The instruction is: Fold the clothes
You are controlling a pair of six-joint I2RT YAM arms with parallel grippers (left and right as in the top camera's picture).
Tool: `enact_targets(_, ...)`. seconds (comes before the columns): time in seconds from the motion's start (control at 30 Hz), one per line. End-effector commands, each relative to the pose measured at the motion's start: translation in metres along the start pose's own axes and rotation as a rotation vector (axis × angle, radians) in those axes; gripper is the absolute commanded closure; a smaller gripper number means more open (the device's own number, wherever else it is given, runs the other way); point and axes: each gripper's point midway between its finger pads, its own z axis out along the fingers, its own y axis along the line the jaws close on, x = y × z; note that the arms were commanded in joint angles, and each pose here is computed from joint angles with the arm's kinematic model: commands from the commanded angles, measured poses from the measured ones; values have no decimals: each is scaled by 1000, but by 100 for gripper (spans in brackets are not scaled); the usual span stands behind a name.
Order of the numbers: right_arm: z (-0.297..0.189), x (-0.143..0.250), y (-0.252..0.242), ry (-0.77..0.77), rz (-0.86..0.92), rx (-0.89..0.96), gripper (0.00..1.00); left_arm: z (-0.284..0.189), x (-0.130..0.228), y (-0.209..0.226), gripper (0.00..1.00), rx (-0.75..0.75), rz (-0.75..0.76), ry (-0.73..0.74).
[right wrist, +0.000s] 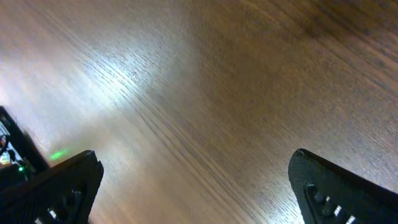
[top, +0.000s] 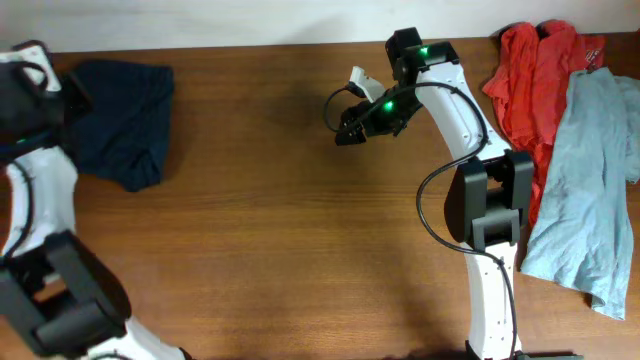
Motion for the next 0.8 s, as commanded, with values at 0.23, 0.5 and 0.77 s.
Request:
enact_targets(0.23,-12,-3,13,-18,-21,-12,2,68,116,78,99,-346,-41,211)
enact_targets(0.5,-12,0,13,-7,-13,-16,1,75,184,99,99,-503,-185,338)
enact_targets(0.77,-12,0,13,-10,-14,-15,1,70,238,95,99,-561,-378,457)
